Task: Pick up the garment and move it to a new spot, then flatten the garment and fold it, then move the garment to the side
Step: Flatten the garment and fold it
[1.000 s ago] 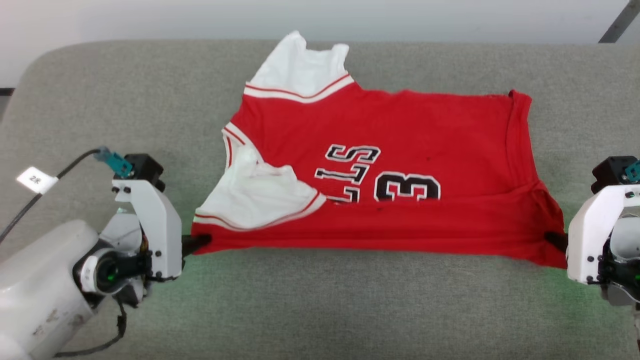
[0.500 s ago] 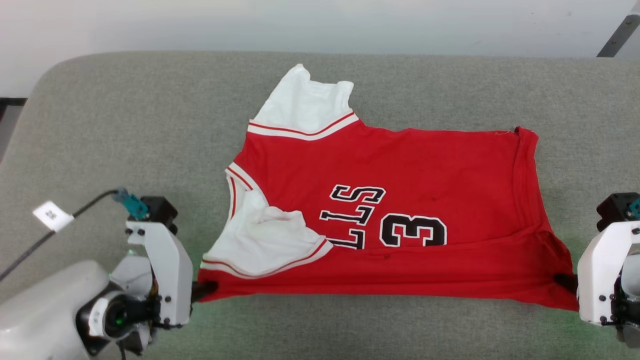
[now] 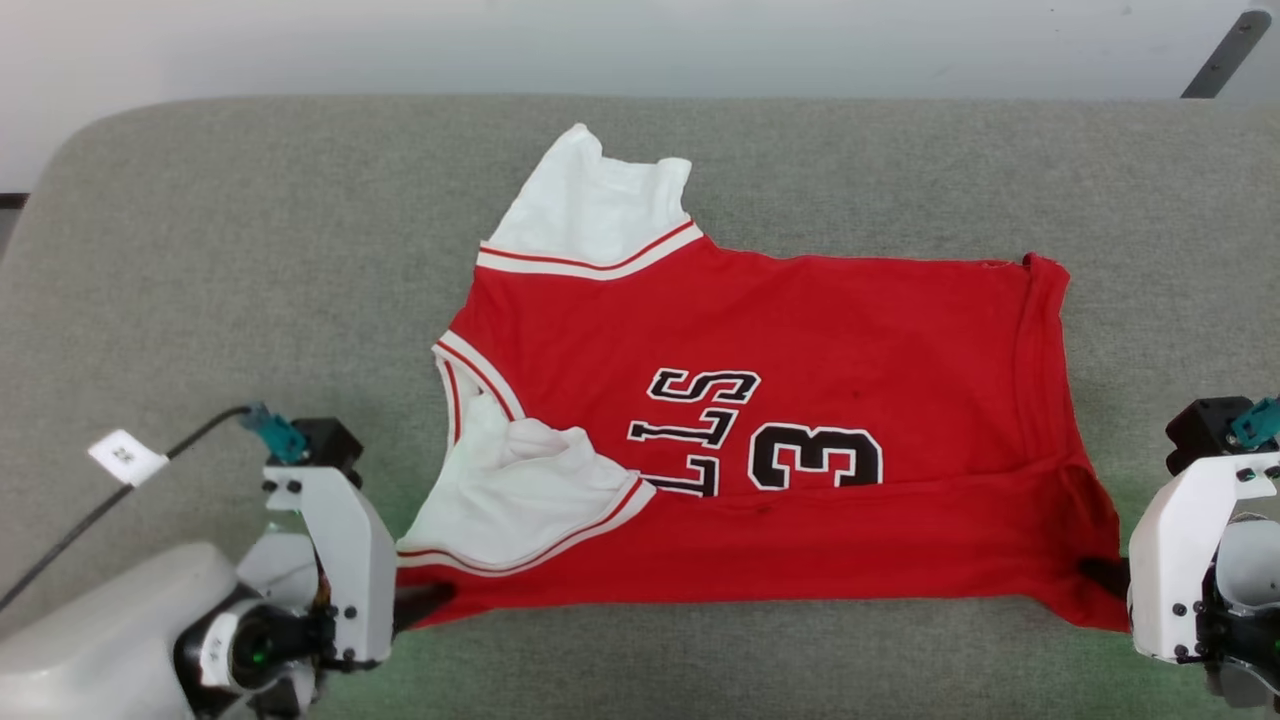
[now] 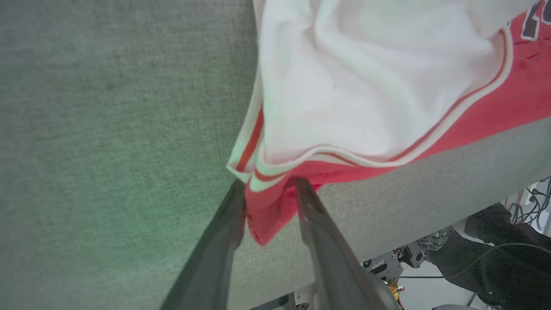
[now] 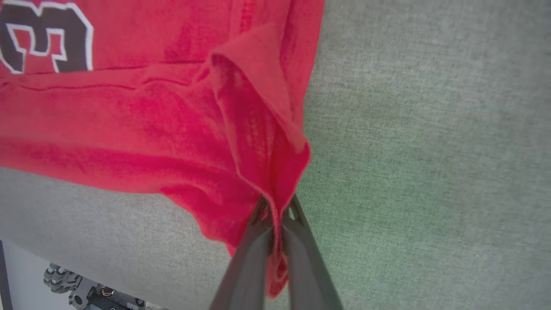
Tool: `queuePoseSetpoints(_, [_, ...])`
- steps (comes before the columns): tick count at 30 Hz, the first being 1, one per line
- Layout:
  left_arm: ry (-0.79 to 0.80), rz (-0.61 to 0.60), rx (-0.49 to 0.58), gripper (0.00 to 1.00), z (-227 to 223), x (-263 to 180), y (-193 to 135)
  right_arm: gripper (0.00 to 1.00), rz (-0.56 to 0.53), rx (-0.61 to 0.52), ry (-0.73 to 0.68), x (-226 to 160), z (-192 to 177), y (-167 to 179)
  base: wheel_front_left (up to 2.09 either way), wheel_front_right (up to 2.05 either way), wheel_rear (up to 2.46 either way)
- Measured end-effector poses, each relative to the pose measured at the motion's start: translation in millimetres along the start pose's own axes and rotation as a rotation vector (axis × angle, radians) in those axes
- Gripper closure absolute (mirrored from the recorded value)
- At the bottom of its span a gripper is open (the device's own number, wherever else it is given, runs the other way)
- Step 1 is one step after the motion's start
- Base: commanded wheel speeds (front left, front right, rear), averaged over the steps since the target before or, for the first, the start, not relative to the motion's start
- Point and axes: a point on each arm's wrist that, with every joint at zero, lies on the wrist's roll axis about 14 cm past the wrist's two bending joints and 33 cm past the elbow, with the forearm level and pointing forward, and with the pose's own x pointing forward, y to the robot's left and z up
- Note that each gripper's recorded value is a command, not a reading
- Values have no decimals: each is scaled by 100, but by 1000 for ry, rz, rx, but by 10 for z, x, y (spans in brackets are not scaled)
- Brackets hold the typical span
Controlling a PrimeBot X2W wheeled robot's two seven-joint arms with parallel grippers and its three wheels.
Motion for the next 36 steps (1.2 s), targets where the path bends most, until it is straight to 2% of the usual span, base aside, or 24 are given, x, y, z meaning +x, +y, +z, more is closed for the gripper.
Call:
queuePoseSetpoints(6, [-42, 21, 30, 0, 199, -77, 24, 0, -9, 2, -45, -79, 83, -29, 0, 0, 0])
queuePoseSetpoints(13, [-120, 44, 115, 0, 603, -241, -10, 0, -9, 32, -178, -233, 306, -48, 0, 0, 0])
queuePoseSetpoints(21, [-328, 58, 267, 0, 1374, -336, -172, 0, -6, 40, -622, -664, 1049, -2, 0, 0, 0])
queuePoseSetpoints(26, [-436, 45, 334, 0, 1804, -274, -300, 0, -19, -16, -911, -1005, 1422, 62, 0, 0, 0])
queuePoseSetpoints(31, [-514, 28, 371, 0, 2177, -168, -400, 0, -62, -98, -1092, -1194, 1552, 82, 0, 0, 0])
queuePoseSetpoints(36, [-538, 36, 412, 0, 2473, -10, -416, 0, -97, -131, -1179, -1220, 1560, 46, 0, 0, 0])
